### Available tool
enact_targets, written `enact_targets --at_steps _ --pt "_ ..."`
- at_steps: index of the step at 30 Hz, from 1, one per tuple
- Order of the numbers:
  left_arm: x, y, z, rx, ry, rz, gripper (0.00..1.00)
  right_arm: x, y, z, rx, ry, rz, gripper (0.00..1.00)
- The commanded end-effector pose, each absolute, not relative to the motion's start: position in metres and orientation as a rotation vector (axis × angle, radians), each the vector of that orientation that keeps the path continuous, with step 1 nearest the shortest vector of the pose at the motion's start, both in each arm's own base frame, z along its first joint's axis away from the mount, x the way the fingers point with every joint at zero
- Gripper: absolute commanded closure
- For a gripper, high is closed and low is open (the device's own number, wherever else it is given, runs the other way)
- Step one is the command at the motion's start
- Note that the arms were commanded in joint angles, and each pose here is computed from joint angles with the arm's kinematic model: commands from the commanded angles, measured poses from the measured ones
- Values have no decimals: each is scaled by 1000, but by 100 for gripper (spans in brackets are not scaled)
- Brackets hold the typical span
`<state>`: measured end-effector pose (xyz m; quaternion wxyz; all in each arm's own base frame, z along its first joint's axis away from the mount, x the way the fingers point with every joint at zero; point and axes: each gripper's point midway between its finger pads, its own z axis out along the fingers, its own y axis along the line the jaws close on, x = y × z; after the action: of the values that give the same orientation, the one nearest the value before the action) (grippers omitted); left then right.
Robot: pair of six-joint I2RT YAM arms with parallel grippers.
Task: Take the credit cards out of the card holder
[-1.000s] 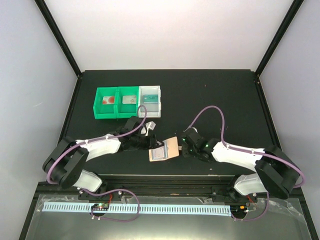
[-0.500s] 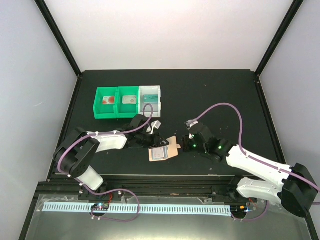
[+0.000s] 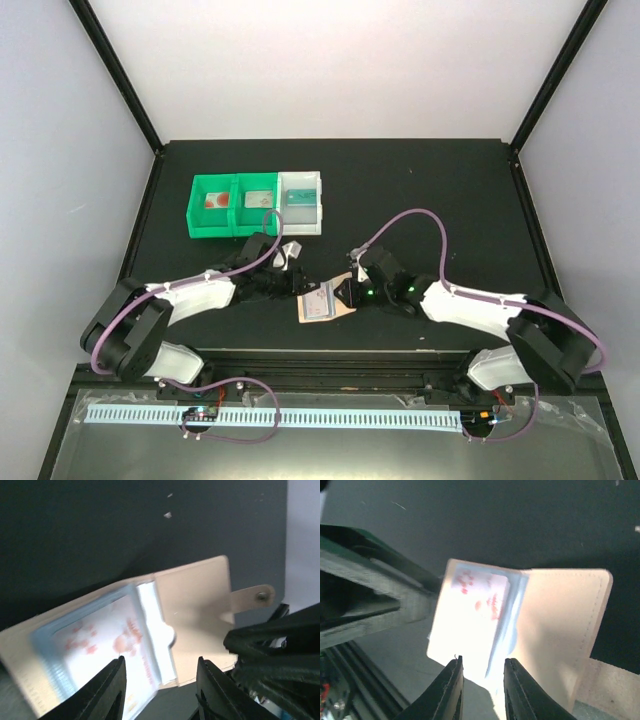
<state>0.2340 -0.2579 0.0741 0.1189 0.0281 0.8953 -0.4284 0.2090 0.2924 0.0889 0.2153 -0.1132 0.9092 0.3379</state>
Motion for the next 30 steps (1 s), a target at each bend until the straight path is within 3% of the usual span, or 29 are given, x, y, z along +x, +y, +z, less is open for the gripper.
enact_targets --at_steps 1,10,19,30 --pt "223 -242 54 55 2674 -1177 59 212 298 73 -326 2552 933 78" --pt "211 -234 32 40 2717 -1161 65 203 277 20 -260 2676 805 78" --pt "208 -236 34 54 2713 -1181 67 206 310 52 -276 2593 1045 77" --pt "214 -240 40 94 2700 -1183 67 216 322 48 -275 2610 1037 76"
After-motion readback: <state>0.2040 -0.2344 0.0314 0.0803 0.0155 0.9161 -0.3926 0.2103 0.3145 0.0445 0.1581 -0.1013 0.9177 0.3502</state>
